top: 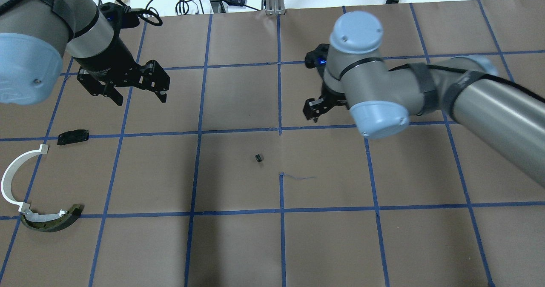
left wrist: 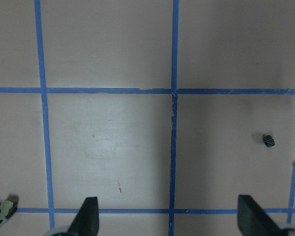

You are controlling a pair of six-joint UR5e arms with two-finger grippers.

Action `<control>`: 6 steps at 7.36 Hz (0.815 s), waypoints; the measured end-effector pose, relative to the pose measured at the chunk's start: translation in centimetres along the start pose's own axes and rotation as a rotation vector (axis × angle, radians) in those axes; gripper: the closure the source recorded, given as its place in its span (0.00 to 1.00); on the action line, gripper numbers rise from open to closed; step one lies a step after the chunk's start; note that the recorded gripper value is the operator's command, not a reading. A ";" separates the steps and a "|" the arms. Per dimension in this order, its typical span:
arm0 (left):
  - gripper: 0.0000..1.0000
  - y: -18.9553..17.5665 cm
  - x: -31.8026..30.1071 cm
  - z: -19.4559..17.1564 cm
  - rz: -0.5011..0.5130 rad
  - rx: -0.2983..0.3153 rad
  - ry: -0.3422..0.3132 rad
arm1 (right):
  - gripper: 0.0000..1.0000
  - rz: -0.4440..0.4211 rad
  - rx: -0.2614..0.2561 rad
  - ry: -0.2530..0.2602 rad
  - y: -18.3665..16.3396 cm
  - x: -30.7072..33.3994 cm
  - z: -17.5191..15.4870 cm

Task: Place bearing gear from tray to pile

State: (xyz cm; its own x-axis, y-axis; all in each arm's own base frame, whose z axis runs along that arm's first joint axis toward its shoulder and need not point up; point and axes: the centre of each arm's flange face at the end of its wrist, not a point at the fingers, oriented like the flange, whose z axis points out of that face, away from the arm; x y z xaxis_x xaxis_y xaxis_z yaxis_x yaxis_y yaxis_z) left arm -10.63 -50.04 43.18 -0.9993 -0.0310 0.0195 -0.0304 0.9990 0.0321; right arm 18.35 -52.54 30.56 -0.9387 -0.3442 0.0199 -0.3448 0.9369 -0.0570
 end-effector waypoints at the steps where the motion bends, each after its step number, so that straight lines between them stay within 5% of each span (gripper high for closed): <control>1: 0.00 0.0 1.9 1.5 -0.028 -0.026 0.009 | 0.00 -0.023 -0.034 0.010 2.2 7.4 -2.2; 4: 0.00 -0.4 9.6 8.1 -0.108 -0.105 0.001 | 0.00 -0.137 -0.069 0.035 11.4 27.2 -5.2; 6: 0.00 -1.0 14.2 13.4 -0.164 -0.080 -0.006 | 0.00 -0.192 -0.081 0.018 19.4 38.7 -3.1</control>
State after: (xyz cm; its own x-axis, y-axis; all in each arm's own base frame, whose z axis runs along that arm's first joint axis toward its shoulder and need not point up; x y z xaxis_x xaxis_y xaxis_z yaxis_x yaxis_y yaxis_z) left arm -25.04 -51.02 30.08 -0.9813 -0.1926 0.0017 -0.1912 0.9750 0.1134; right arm -24.67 -47.55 33.27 -0.8554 -0.5164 0.0409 -0.5156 0.8563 0.0302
